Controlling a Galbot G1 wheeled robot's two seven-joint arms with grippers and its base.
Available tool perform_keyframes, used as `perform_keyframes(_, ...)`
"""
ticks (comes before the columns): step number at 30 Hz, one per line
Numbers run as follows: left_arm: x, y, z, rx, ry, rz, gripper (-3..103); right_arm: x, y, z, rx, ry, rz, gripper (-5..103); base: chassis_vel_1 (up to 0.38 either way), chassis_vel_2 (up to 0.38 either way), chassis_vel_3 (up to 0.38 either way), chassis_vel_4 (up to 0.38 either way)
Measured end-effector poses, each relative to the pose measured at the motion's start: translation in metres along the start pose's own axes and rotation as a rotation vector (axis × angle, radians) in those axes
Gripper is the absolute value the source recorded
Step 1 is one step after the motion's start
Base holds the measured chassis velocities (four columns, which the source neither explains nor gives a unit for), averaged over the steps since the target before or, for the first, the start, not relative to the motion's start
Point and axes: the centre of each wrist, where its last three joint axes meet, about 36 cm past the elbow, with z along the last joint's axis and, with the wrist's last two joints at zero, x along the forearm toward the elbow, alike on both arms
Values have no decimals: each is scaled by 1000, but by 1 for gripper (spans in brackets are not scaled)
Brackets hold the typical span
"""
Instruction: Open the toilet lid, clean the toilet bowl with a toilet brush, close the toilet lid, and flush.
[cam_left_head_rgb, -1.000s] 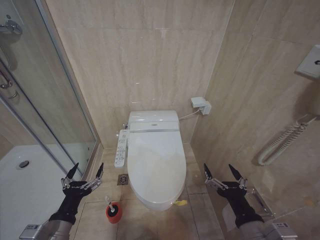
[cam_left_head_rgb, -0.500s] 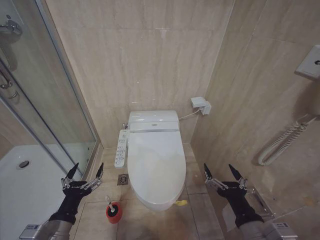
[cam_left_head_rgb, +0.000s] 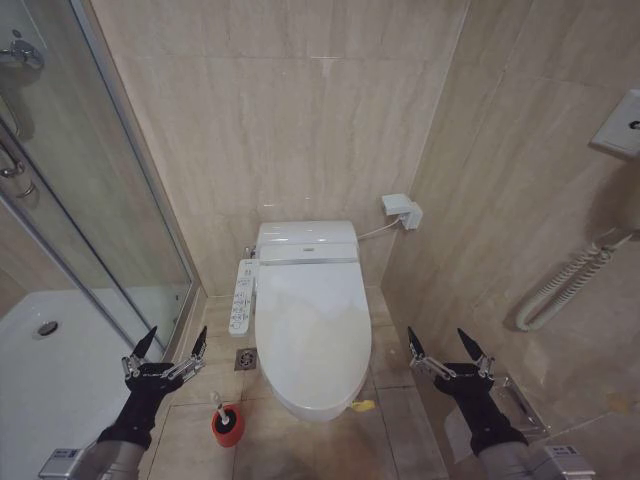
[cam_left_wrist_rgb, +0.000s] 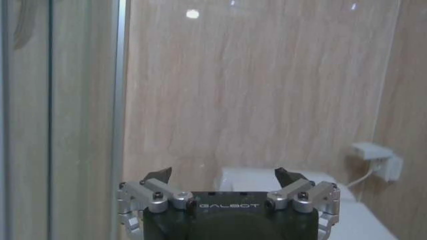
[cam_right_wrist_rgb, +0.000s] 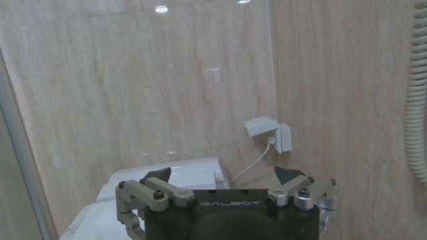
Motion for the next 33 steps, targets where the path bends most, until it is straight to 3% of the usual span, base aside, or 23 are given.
perform_keyframes(8,12,-12,-29,-67,115,-74,100,0,0,0,0,0,0,100,0,0,0,0)
perform_keyframes(10,19,-16,-38,-95,194,-128,100,0,0,0,0,0,0,100,0,0,0,0)
perform_keyframes(11,19,-16,-38,-95,194,-128,100,0,0,0,0,0,0,100,0,0,0,0)
perform_keyframes(13,24,-15,-38,-108,283,-182,100,0,0,0,0,0,0,100,0,0,0,0)
perform_keyframes(17,26,-14,-37,-112,313,-201,100,0,0,0,0,0,0,100,0,0,0,0)
perform_keyframes(18,26,-8,-40,-120,263,-189,100,0,0,0,0,0,0,100,0,0,0,0)
perform_keyframes(19,26,-8,-40,-120,263,-189,100,0,0,0,0,0,0,100,0,0,0,0)
perform_keyframes(21,28,7,-48,-142,148,-161,100,0,0,0,0,0,0,100,0,0,0,0)
perform_keyframes(23,29,13,-52,-154,89,-145,100,0,0,0,0,0,0,100,0,0,0,0)
perform_keyframes(30,29,15,-53,-154,71,-138,99,0,0,0,0,0,0,100,0,0,0,0)
perform_keyframes(33,25,17,-53,-130,15,-127,101,0,0,0,0,0,0,100,0,0,0,0)
